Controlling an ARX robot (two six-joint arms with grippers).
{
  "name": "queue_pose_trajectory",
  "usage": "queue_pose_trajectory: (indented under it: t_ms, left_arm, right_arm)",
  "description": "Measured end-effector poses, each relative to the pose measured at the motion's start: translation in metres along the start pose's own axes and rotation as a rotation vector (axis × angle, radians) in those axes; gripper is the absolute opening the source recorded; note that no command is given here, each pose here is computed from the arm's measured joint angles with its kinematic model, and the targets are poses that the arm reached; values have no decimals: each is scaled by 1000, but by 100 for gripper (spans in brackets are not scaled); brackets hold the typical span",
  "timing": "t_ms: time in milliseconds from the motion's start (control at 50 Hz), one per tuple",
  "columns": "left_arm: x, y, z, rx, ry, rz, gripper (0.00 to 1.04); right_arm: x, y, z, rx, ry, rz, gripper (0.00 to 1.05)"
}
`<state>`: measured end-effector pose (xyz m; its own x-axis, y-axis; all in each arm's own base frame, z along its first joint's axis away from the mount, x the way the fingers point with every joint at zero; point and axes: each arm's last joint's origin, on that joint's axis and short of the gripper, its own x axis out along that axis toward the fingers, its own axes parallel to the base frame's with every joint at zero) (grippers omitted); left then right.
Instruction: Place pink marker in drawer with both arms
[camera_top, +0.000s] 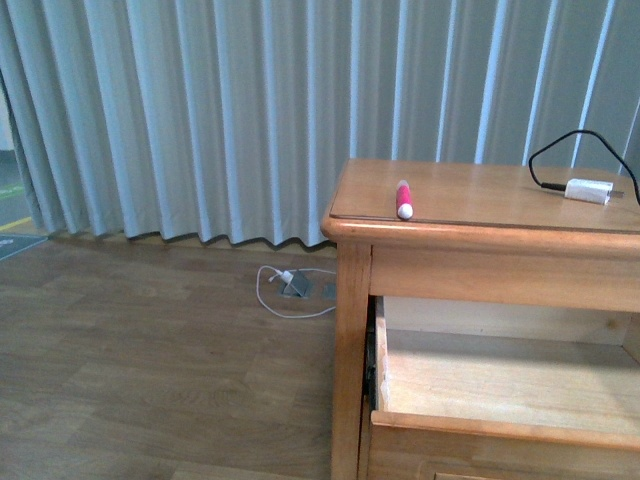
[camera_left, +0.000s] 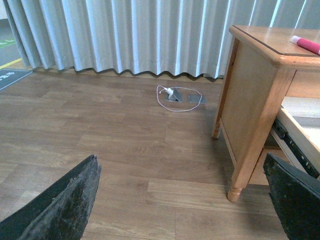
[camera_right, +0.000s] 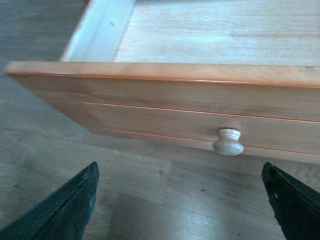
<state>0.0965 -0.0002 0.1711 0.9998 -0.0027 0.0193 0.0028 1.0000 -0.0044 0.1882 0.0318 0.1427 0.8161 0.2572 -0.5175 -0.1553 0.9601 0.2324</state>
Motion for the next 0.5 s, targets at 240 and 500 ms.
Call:
queue_pose_trajectory:
  t_ms: [240,500]
  left_arm:
    - [0,0,0,0,0,0,99]
    - [0,0,0,0,0,0,99]
  right_arm:
    - [-69,7,21,-29,-96,33,96]
    - [-116,4,29,-66,-219,6,96]
